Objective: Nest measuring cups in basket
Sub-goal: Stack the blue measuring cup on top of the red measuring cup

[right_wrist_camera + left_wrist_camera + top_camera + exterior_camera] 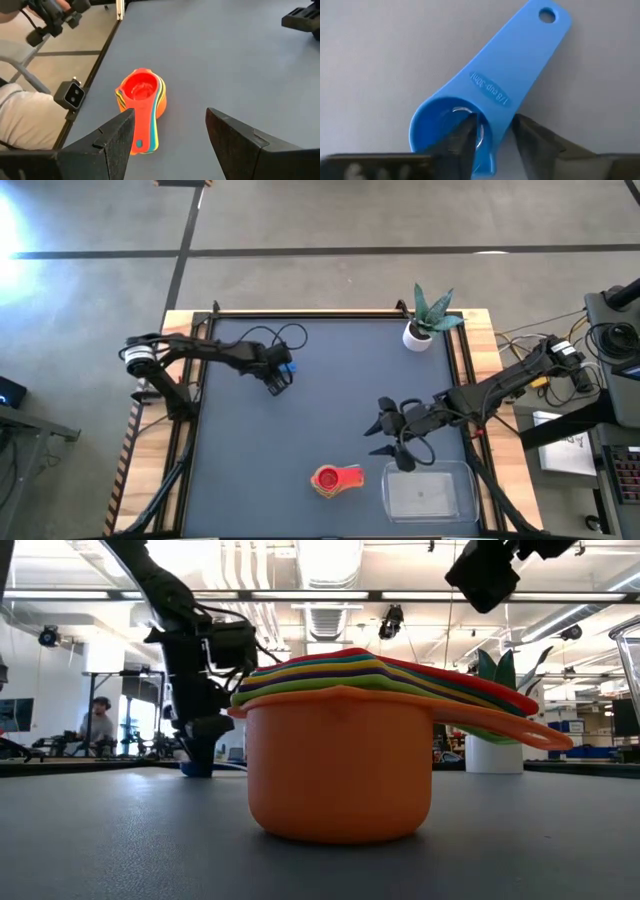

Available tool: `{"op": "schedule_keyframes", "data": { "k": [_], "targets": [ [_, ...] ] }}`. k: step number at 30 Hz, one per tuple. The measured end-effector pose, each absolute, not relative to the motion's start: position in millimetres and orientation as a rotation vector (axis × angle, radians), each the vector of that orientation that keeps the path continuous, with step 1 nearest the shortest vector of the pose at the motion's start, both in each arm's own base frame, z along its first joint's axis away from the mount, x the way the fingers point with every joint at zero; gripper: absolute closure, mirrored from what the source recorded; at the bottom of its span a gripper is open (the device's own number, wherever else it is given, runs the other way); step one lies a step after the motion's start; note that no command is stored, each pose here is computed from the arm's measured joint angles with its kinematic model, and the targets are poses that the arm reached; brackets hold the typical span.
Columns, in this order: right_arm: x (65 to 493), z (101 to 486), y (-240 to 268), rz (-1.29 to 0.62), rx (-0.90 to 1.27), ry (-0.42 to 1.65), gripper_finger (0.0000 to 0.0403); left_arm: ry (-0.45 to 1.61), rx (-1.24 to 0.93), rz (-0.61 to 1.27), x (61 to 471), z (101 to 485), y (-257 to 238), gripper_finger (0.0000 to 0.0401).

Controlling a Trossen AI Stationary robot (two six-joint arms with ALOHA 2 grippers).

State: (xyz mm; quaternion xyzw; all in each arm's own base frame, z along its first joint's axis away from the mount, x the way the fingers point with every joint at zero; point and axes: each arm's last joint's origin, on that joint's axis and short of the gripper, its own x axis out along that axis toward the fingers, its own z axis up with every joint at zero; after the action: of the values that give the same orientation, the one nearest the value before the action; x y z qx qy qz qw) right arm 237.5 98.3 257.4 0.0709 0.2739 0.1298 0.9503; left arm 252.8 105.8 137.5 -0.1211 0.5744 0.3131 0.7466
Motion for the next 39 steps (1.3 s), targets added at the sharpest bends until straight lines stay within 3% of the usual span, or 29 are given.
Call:
{"op": "schedule_keyframes", "data": {
  "k": [4,9,13,20,26,39],
  "targets": [
    [238,257,98,0.263,0.144,0.561,0.0172,1.254,-0.313,0.691,257,144,107,0.0387],
    [238,257,98,0.255,0.141,0.559,0.0172,1.283,-0.427,0.639,260,158,102,0.0397],
    [239,256,95,0.127,0.097,0.537,0.0172,1.25,-0.456,0.574,270,185,85,0.0398],
    [245,254,82,-0.049,0.021,0.51,0.0172,1.144,-0.341,0.515,296,218,21,0.0399],
    [262,252,63,0.051,0.118,0.504,0.0172,1.013,-0.198,0.515,320,240,-32,0.04],
    [283,249,20,-0.059,0.145,0.424,0.0172,1.014,-0.096,0.506,351,220,-61,0.0401]
  ]
}}
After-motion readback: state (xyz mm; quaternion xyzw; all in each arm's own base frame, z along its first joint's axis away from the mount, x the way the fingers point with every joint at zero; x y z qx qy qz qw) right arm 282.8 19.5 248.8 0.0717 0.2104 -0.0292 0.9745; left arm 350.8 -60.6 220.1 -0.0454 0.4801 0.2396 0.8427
